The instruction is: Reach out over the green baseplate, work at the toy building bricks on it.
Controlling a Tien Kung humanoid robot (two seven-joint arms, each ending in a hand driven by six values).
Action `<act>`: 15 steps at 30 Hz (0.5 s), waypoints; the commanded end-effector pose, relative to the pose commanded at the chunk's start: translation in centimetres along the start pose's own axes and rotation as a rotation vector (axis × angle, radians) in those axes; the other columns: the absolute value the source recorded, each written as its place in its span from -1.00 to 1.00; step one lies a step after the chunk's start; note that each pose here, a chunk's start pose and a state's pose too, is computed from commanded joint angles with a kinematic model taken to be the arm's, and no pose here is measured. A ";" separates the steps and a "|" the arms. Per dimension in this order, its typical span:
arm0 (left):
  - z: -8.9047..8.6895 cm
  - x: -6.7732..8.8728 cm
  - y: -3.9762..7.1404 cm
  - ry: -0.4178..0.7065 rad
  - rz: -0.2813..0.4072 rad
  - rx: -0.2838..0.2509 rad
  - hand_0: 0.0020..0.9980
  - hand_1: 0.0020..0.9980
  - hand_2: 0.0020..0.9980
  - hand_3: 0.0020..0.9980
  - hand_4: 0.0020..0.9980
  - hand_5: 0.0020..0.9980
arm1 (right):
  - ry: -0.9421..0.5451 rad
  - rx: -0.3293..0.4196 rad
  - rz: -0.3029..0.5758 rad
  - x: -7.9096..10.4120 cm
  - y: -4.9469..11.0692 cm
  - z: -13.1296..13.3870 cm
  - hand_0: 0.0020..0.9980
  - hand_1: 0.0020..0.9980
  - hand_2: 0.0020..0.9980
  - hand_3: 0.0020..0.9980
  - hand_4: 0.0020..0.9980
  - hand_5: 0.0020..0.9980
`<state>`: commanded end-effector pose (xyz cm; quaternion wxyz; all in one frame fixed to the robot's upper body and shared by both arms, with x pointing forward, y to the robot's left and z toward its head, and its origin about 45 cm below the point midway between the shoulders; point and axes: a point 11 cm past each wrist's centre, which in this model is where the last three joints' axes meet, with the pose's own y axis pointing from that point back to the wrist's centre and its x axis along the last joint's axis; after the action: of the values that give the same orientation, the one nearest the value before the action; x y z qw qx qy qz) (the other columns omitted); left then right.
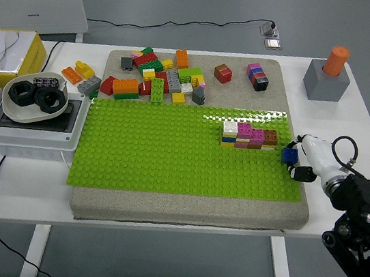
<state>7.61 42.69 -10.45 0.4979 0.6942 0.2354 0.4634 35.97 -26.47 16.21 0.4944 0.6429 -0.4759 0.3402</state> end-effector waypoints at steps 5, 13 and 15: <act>0.0 0.1 0.0 0.000 0.002 0.000 0.40 -0.30 -0.40 -0.03 -0.61 -1.00 | -0.006 0.056 0.024 1.4 0.0 -1.8 0.57 0.55 0.64 -0.11 0.29 -0.83; 0.2 0.5 0.0 -0.004 0.009 -0.005 0.40 -0.30 -0.39 -0.03 -0.61 -1.00 | -0.025 0.104 0.029 2.5 -2.4 -4.7 0.57 0.55 0.65 -0.10 0.30 -0.83; 0.3 0.6 0.0 -0.004 0.011 -0.006 0.40 -0.30 -0.39 -0.03 -0.61 -1.00 | -0.027 0.101 0.020 2.4 -3.0 -4.9 0.57 0.55 0.65 -0.10 0.30 -0.83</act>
<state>8.10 43.04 -10.23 0.4978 0.6950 0.2291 0.4656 39.76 -22.30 18.85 0.4514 0.6666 -0.4712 0.3602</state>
